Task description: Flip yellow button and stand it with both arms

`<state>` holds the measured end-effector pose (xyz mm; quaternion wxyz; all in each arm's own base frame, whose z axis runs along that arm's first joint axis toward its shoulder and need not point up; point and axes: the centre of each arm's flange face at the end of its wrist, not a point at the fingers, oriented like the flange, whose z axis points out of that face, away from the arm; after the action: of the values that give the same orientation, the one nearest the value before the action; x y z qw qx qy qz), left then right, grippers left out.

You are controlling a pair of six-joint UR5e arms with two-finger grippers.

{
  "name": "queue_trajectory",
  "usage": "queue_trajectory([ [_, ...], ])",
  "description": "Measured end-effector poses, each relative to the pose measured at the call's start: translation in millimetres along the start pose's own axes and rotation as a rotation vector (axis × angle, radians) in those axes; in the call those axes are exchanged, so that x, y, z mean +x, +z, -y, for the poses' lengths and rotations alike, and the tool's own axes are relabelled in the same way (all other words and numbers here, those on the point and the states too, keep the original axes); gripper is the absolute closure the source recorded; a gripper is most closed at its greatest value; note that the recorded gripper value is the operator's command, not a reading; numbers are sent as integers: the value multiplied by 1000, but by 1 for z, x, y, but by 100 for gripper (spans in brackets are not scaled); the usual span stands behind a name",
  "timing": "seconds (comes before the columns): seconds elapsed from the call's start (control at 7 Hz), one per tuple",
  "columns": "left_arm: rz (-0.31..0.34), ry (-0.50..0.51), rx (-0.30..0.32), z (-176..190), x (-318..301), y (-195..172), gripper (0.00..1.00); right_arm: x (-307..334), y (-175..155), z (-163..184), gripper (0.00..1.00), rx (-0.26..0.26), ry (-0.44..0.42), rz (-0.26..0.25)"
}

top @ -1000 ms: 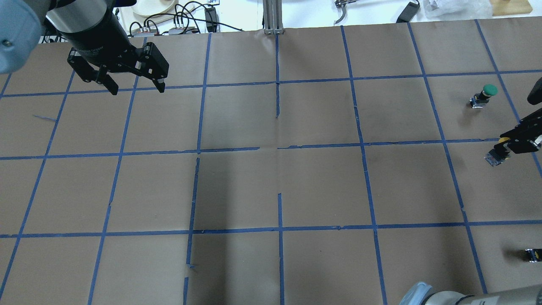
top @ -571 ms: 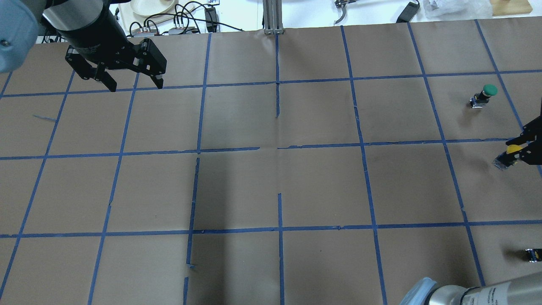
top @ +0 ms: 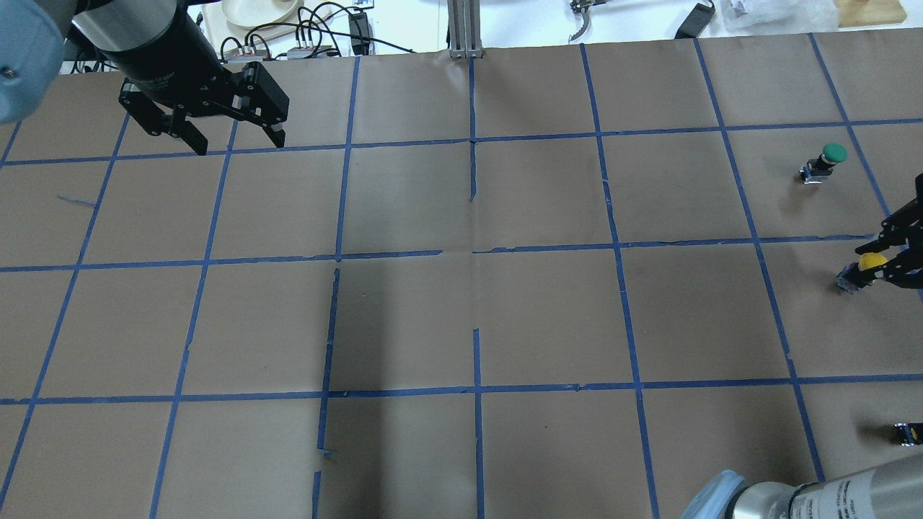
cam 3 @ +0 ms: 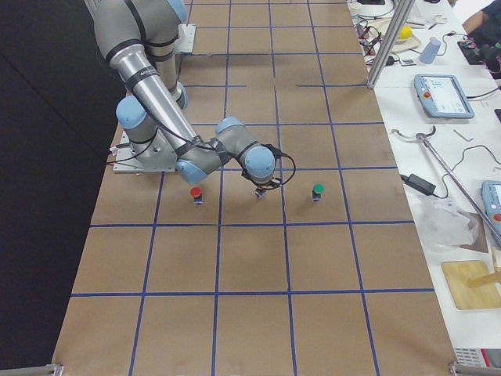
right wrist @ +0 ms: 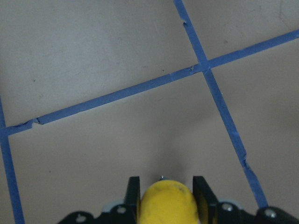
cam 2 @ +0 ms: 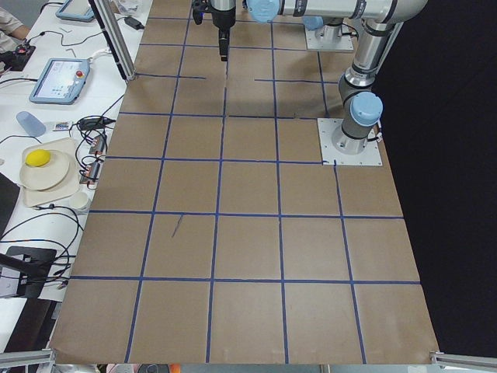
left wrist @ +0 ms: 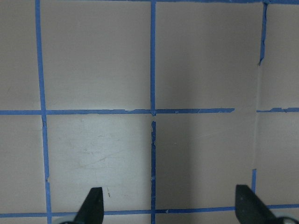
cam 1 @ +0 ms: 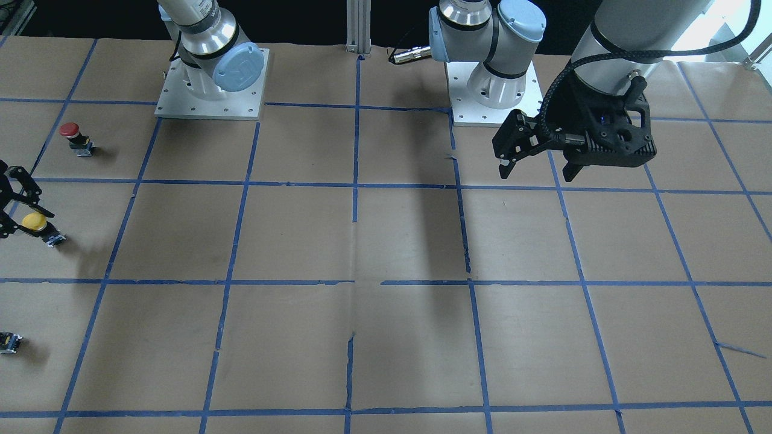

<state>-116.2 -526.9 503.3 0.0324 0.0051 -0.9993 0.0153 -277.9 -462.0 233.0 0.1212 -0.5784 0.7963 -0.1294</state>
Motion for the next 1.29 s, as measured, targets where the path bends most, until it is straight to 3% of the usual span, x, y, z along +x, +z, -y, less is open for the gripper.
queue_trajectory([
  [0.14, -1, 0, 0, 0, 0, 0, 0, 0, 2, -1, 1, 3, -2, 5],
  [0.57, -1, -1, 6, 1, 0, 1, 0, -1, -2, 0, 0, -9, 48, 7],
  [1.0, 0, 0, 7, 2, 0, 1, 0, -3, -41, 22, 0, -84, 240, -37],
  [1.29, 0, -1, 6, 1, -1, 1, 0, -15, -70, 65, 0, -181, 452, -68],
])
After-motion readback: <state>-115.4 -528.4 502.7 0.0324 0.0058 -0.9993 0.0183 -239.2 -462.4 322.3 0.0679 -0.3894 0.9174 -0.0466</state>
